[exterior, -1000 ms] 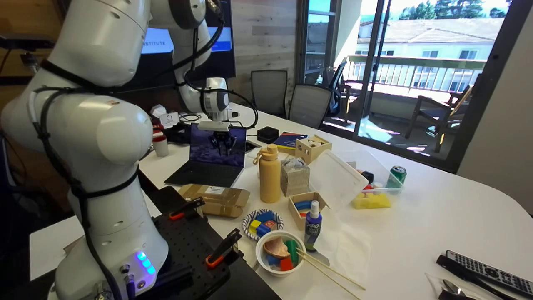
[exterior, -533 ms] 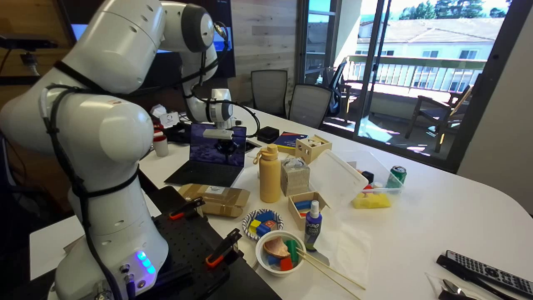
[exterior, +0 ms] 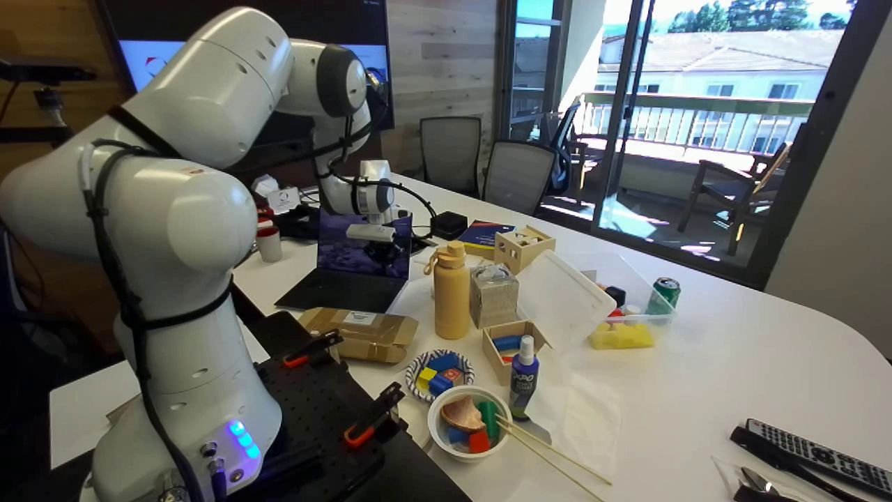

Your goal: Press a key on the keyboard.

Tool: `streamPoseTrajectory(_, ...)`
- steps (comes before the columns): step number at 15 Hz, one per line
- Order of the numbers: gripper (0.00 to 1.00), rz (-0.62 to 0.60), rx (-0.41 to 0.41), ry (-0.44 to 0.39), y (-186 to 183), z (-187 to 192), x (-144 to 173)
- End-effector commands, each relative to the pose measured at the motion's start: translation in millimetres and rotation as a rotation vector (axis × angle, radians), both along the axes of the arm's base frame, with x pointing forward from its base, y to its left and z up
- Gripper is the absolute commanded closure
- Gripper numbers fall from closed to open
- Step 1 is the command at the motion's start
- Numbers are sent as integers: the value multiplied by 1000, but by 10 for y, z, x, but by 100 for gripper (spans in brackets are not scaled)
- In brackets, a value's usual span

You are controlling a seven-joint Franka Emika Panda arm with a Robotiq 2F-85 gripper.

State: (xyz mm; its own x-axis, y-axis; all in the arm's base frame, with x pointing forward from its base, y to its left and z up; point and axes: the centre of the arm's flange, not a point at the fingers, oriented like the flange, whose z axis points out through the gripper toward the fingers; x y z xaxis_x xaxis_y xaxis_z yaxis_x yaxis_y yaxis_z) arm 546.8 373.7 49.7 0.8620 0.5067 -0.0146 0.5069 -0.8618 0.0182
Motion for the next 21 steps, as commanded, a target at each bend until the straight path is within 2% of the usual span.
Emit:
streamPoseTrajectory(1, 100, 10, -6, -13, 120, -164, 147)
streamPoseTrajectory(13, 100, 7, -36, -37, 157, -432, 361)
streamPoseTrajectory(21, 100, 14, -47, -35, 202, -515, 391)
